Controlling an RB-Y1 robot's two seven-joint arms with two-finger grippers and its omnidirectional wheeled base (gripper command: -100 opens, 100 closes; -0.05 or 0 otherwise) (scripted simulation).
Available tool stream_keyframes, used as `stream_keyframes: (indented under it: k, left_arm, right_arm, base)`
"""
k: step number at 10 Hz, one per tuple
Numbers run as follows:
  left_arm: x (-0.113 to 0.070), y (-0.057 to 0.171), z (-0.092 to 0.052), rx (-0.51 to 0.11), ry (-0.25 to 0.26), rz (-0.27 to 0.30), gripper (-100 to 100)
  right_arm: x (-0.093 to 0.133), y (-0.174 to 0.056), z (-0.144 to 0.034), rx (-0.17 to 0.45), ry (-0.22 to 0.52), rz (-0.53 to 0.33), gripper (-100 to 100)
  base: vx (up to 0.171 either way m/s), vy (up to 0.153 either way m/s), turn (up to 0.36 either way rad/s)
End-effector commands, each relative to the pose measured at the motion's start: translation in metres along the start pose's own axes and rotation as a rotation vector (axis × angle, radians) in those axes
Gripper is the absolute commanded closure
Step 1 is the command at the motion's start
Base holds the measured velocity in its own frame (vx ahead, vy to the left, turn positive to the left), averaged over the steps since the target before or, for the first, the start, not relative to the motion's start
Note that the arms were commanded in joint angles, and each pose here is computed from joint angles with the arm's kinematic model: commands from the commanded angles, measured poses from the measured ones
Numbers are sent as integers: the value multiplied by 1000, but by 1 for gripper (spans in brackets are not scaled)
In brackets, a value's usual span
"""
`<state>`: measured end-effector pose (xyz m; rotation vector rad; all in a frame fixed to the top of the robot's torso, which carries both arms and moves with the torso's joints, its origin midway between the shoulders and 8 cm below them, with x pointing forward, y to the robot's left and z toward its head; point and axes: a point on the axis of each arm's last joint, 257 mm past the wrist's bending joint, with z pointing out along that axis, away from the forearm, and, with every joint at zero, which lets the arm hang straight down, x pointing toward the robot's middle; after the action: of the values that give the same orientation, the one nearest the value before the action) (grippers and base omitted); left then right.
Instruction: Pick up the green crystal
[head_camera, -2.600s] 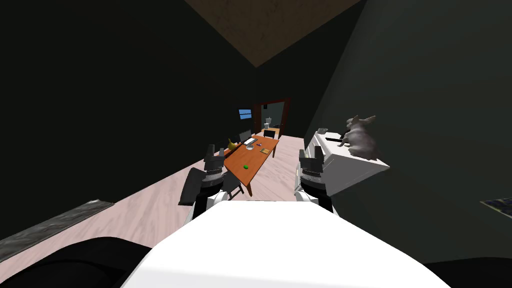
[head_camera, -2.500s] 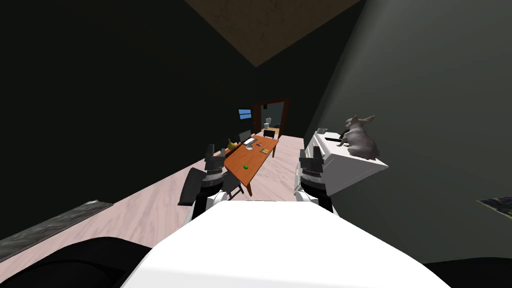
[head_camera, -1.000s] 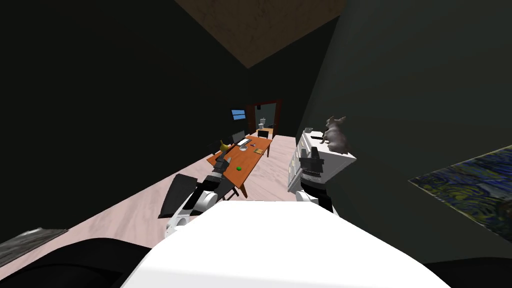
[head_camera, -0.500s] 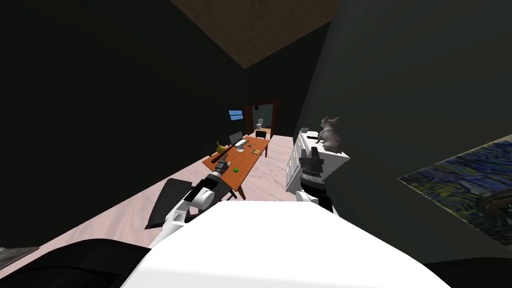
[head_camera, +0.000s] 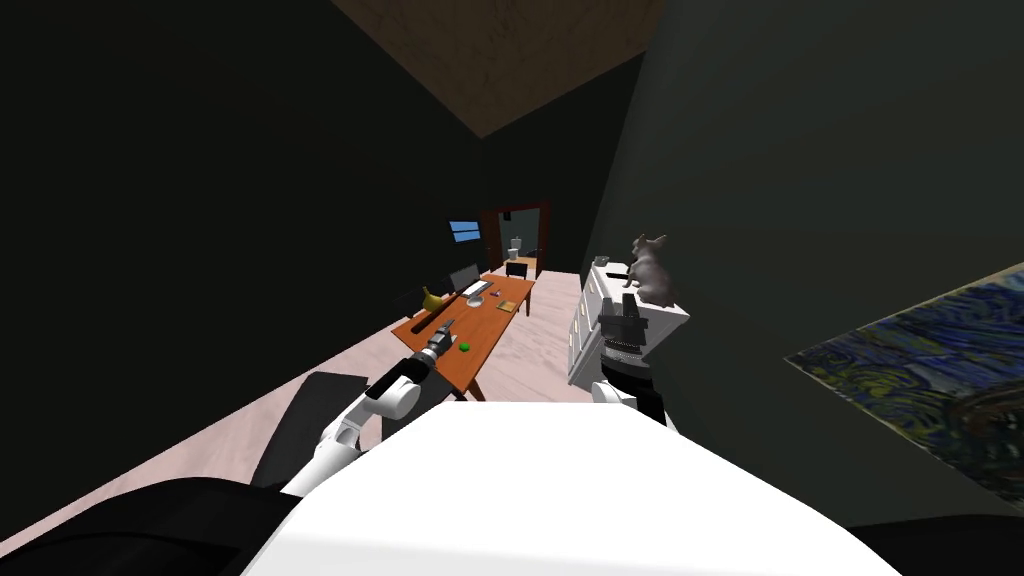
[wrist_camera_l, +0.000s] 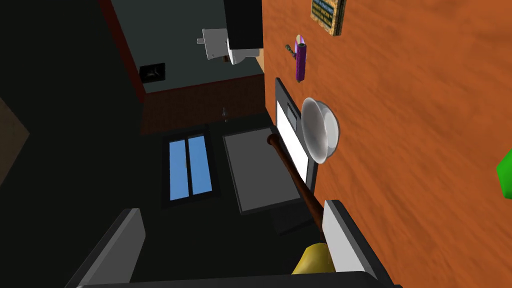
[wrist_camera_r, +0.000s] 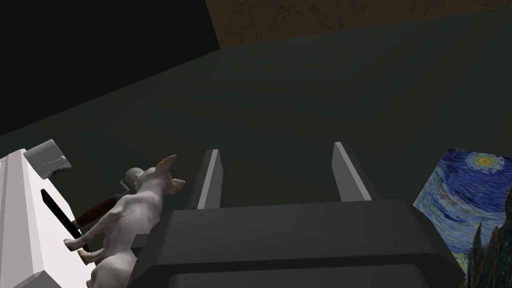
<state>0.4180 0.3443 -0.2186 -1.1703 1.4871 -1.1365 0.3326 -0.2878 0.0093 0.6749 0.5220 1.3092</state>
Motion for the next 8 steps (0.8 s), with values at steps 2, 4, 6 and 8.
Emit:
stream_keyframes:
  k: [2, 4, 6, 8]
  left_arm:
    - [-23, 34, 0, -114, -15, 1, -100]
    - [-39, 61, -5, -202, -26, 3, -100]
    - [-55, 89, -13, -297, -39, 2, -100]
    - [-72, 114, -24, -380, -54, 0, -100]
  right_arm:
    - [0, 0, 0, 0, 0, 0, 0]
    - [0, 0, 0, 0, 0, 0, 0]
    - [0, 0, 0, 0, 0, 0, 0]
    - [0, 0, 0, 0, 0, 0, 0]
  base:
    - [58, -25, -57]
    - [70, -27, -79]
    - [69, -33, -74]
    - [114, -29, -96]
